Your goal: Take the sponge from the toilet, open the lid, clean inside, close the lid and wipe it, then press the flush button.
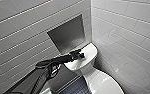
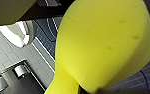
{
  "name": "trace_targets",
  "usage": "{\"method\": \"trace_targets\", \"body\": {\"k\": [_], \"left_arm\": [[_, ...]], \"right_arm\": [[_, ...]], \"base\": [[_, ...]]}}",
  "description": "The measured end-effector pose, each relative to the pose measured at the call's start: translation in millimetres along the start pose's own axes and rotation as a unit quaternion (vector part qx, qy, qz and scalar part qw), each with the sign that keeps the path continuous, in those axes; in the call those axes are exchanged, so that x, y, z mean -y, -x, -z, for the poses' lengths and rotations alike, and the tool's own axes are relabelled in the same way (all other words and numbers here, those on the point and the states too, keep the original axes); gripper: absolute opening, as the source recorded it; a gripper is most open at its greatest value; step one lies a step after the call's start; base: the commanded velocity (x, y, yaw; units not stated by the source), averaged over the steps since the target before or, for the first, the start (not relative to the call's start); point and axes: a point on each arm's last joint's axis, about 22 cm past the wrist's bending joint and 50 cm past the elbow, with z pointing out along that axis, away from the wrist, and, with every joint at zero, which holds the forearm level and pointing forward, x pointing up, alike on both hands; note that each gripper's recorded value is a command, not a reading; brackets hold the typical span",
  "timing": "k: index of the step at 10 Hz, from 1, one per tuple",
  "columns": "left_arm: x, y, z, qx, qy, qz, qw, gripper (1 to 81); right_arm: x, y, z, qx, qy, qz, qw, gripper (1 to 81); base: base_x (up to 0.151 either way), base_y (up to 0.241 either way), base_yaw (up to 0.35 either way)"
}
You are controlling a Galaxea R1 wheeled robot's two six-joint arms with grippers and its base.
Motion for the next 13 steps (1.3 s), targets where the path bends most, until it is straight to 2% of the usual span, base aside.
{"method": "trace_targets", "body": {"k": [2, 3, 4, 6, 9, 11, 13], "left_arm": [[-37.9, -38.3, 22.5, -0.010, 0.045, -0.008, 0.9989, 1.0], [-42.8, -52.4, 36.0, -0.013, 0.059, -0.009, 0.9981, 1.0], [-34.6, -56.6, 48.5, -0.011, 0.064, -0.007, 0.9979, 1.0], [-27.8, -47.0, 73.8, 0.006, 0.082, -0.006, 0.9966, 1.0], [-44.7, -16.0, 129.7, 0.042, 0.136, -0.025, 0.9896, 1.0], [-28.3, 2.0, 178.8, 0.059, 0.147, -0.030, 0.9869, 1.0], [3.3, 44.5, 223.7, 0.085, 0.147, -0.020, 0.9852, 1.0]], "right_arm": [[0.1, -0.5, 0.0, -0.001, 0.000, 0.000, 1.0000, 1.0], [0.2, -1.8, 0.0, -0.004, 0.000, 0.000, 1.0000, 1.0], [0.0, -2.8, 0.2, -0.007, 0.000, 0.000, 1.0000, 1.0], [0.0, -2.6, 0.4, -0.009, -0.001, -0.001, 1.0000, 1.0], [-2.9, -9.3, 2.1, -0.023, 0.000, 0.000, 0.9997, 1.0], [-5.9, -9.9, 3.4, -0.024, 0.002, 0.000, 0.9997, 1.0], [-6.4, -10.9, 3.6, -0.024, 0.003, 0.000, 0.9997, 1.0]], "base": [[0.000, 0.000, 0.000], [0.000, 0.000, 0.000], [0.000, 0.000, 0.000], [0.000, 0.000, 0.000], [0.000, 0.000, 0.000], [0.000, 0.000, 0.000], [0.000, 0.000, 0.000]]}}
